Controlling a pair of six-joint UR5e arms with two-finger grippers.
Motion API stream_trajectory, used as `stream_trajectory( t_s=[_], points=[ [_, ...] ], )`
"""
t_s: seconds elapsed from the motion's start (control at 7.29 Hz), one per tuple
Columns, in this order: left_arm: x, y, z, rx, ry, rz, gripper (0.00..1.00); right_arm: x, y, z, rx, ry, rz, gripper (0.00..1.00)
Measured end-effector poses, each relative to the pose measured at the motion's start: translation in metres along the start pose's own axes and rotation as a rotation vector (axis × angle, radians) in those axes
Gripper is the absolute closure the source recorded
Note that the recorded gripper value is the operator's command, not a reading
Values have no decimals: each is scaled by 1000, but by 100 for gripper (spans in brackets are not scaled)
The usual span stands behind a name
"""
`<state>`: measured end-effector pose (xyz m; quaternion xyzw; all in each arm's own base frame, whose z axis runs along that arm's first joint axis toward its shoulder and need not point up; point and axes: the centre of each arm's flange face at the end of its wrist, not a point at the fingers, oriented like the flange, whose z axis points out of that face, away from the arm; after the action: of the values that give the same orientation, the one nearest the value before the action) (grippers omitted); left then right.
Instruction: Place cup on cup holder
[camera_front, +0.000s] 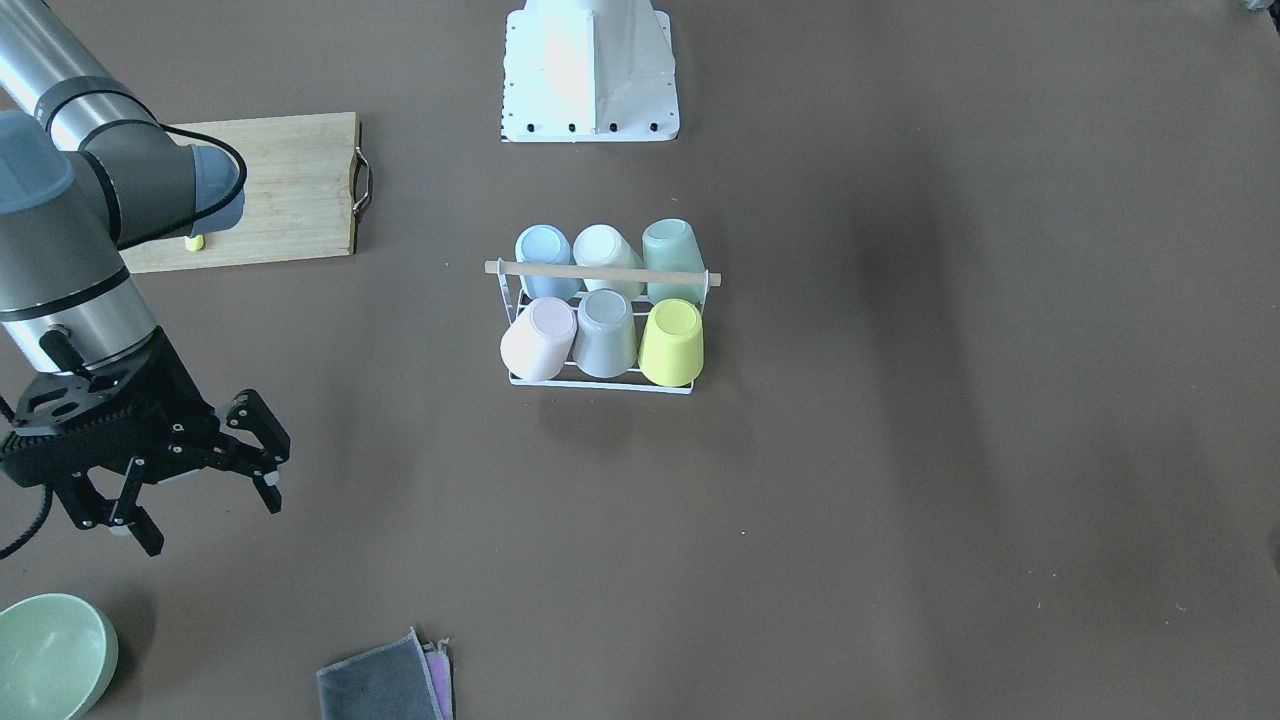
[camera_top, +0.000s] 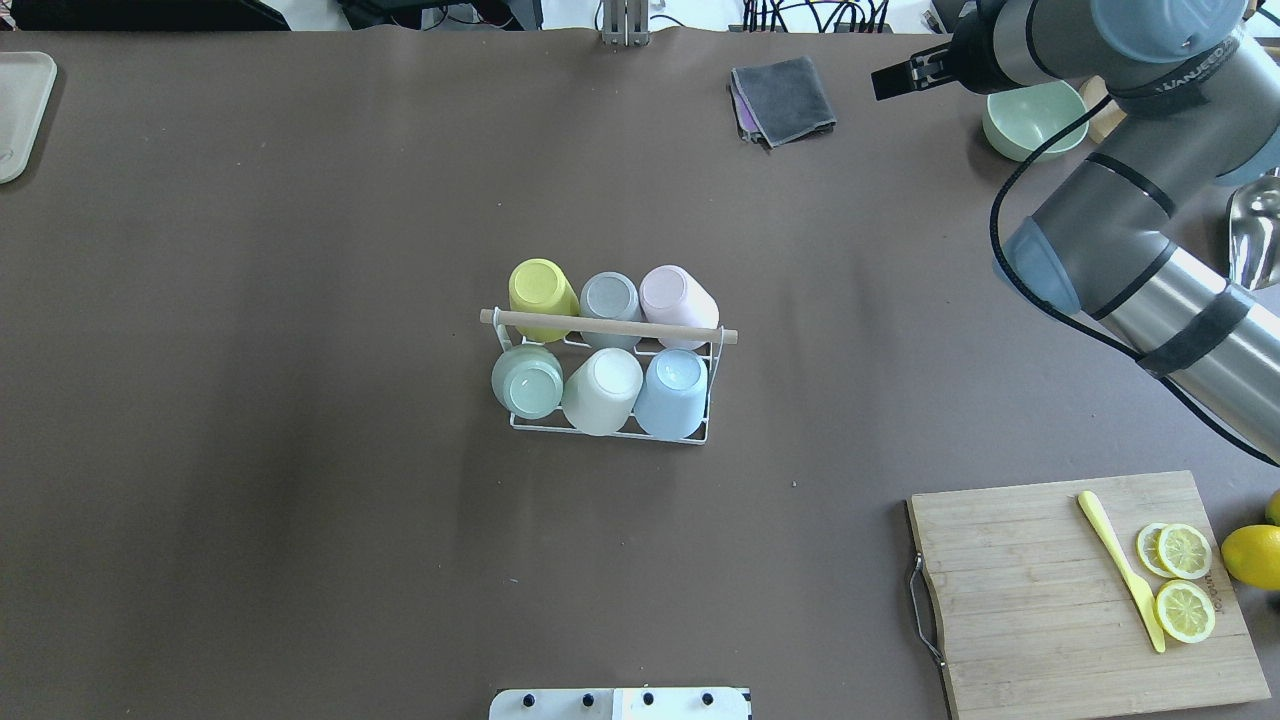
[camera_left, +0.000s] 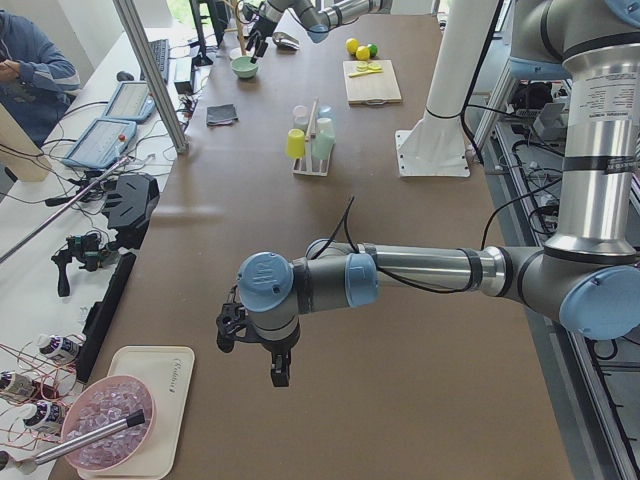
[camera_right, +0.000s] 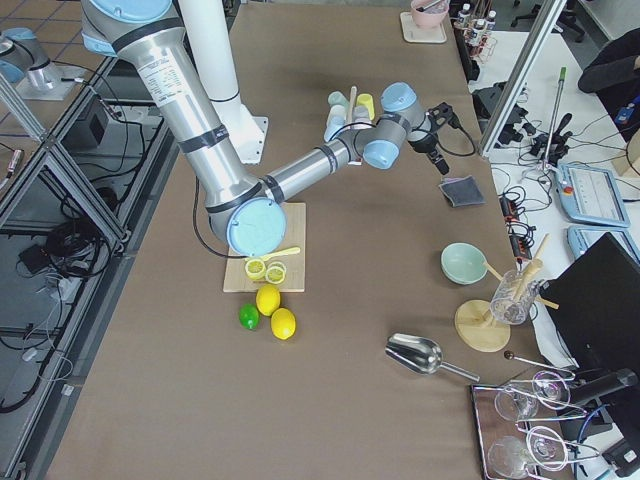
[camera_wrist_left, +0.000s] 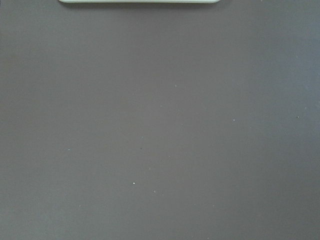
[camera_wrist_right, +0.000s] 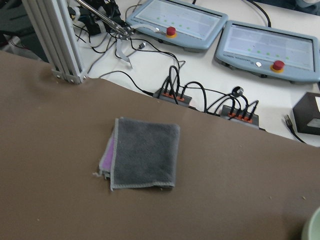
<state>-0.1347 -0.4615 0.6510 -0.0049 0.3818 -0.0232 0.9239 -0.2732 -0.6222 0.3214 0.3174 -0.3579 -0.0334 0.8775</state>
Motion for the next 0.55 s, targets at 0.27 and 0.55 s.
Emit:
stream_trajectory(
  t_s=[0.27, 0.55],
  points=[
    [-1, 0, 1, -3, 0, -2, 2, 55, 23, -17, -185, 101, 94, 0],
    [-4, -1, 5, -8, 1, -9, 2, 120, 41, -33, -389, 130, 184, 0]
  ],
)
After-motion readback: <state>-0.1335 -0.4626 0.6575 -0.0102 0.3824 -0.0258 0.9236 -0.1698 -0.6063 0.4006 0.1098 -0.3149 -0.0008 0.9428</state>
